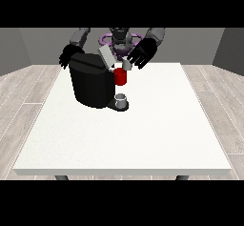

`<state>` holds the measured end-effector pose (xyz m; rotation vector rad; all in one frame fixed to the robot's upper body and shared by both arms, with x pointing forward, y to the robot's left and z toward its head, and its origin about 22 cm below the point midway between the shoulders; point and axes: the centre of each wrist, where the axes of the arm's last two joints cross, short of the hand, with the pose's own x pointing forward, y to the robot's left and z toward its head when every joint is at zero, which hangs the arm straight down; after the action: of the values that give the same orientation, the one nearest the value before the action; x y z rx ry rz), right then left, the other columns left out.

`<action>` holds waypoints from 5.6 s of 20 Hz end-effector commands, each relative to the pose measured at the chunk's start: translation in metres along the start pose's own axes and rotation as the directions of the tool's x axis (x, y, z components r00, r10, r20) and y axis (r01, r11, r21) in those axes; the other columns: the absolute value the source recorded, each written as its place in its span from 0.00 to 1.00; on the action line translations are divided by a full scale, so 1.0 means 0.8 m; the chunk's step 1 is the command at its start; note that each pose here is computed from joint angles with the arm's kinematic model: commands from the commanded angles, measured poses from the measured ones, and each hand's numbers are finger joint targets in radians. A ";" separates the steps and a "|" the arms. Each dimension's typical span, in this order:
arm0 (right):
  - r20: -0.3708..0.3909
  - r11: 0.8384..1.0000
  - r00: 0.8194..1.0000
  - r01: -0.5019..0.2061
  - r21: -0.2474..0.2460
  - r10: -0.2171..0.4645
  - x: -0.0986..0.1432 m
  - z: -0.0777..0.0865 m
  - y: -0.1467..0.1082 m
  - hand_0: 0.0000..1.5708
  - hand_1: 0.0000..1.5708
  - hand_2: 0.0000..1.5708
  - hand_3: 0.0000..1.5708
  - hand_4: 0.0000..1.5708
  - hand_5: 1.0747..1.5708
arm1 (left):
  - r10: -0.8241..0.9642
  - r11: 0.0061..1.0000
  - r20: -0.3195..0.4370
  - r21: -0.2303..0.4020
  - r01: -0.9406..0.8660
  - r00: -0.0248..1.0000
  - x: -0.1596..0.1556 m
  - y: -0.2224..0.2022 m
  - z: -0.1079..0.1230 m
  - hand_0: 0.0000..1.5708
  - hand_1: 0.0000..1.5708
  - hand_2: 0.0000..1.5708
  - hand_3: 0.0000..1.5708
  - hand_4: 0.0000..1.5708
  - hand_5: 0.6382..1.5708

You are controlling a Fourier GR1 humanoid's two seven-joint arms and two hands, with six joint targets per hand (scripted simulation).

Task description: Insert the coffee pod into the coffee machine and close the lid

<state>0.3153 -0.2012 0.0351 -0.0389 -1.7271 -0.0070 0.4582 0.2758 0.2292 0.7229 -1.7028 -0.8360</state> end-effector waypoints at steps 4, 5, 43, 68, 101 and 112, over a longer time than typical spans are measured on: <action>-0.020 0.999 1.000 -0.005 -0.032 0.005 0.009 -0.005 -0.021 0.00 0.00 0.00 0.00 0.29 1.00 | 0.006 0.999 -0.004 -0.038 -0.006 1.000 -0.002 -0.032 0.001 0.84 0.84 0.85 0.78 0.31 1.00; 0.003 0.998 1.000 -0.010 -0.063 0.010 -0.001 -0.009 -0.020 0.00 0.00 0.00 0.00 0.31 1.00 | -0.002 0.999 0.012 -0.050 0.003 1.000 0.022 -0.024 -0.008 0.82 0.82 0.84 0.78 0.32 1.00; 0.016 0.997 1.000 0.006 -0.078 -0.005 -0.017 0.011 -0.030 0.00 0.00 0.00 0.00 0.23 1.00 | -0.049 0.997 -0.001 -0.052 0.049 0.999 0.008 -0.010 -0.007 0.71 0.71 0.74 0.63 0.28 1.00; -0.005 0.993 1.000 0.010 -0.113 -0.010 -0.016 -0.003 0.001 0.00 0.00 0.00 0.00 0.23 1.00 | -0.171 0.976 0.056 -0.129 0.177 0.984 0.035 -0.004 -0.016 0.00 0.00 0.00 0.00 0.00 1.00; -0.237 0.996 0.971 -0.048 -0.076 0.029 -0.050 0.082 -0.099 0.00 0.00 0.00 0.00 0.18 1.00 | 0.706 0.655 -0.334 -0.029 -0.755 0.625 -0.132 -0.274 0.182 0.00 0.00 0.00 0.00 0.00 1.00; -0.118 0.995 0.989 -0.086 0.050 0.091 0.014 0.026 -0.076 0.00 0.00 0.00 0.00 0.00 1.00 | 0.796 0.550 -0.292 -0.014 -0.835 0.530 -0.133 -0.288 0.225 0.00 0.00 0.00 0.00 0.00 1.00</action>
<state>0.2829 -0.2680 0.0269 -0.0924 -1.5870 0.0361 0.3421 0.2534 -0.0458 -0.1308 -1.4525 -0.1848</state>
